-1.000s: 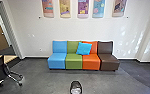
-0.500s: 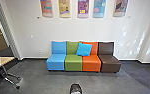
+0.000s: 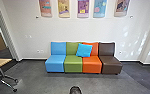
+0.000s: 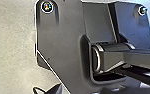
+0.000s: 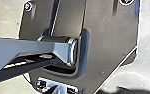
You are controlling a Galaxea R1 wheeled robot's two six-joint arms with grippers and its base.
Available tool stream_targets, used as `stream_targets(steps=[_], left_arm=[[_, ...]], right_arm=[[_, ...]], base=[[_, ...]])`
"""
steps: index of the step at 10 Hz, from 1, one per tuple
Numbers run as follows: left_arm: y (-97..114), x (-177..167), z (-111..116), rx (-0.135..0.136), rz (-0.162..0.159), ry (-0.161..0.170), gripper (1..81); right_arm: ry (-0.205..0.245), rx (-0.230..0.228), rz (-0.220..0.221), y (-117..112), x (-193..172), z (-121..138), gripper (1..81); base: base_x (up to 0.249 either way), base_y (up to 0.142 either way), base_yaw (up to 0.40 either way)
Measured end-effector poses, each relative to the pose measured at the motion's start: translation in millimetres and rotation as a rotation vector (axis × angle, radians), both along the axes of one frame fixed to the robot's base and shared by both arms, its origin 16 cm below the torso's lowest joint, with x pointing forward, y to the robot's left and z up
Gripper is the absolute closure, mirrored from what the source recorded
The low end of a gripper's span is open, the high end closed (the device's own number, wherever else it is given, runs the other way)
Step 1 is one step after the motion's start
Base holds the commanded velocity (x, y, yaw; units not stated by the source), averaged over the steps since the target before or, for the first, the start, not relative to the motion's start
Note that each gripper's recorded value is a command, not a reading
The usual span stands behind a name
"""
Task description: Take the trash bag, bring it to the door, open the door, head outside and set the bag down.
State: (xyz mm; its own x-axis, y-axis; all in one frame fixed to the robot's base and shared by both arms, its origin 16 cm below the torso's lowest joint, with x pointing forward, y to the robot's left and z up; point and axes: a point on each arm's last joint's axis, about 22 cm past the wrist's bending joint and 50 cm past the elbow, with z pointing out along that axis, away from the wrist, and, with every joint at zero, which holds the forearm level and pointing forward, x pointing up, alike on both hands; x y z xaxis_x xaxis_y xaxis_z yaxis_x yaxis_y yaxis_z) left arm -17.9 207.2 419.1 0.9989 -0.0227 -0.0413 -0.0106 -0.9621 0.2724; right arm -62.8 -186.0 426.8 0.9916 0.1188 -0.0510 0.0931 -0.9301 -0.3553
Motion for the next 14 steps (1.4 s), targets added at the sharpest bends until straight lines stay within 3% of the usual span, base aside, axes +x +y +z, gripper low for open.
stream_targets(steps=[14], left_arm=[[0.0,-0.4,0.0,0.0,0.0,0.0,1.0]], right_arm=[[-0.001,-0.001,0.003,-0.6,-0.3,0.0,1.0]], base=[[0.141,0.0,0.0]])
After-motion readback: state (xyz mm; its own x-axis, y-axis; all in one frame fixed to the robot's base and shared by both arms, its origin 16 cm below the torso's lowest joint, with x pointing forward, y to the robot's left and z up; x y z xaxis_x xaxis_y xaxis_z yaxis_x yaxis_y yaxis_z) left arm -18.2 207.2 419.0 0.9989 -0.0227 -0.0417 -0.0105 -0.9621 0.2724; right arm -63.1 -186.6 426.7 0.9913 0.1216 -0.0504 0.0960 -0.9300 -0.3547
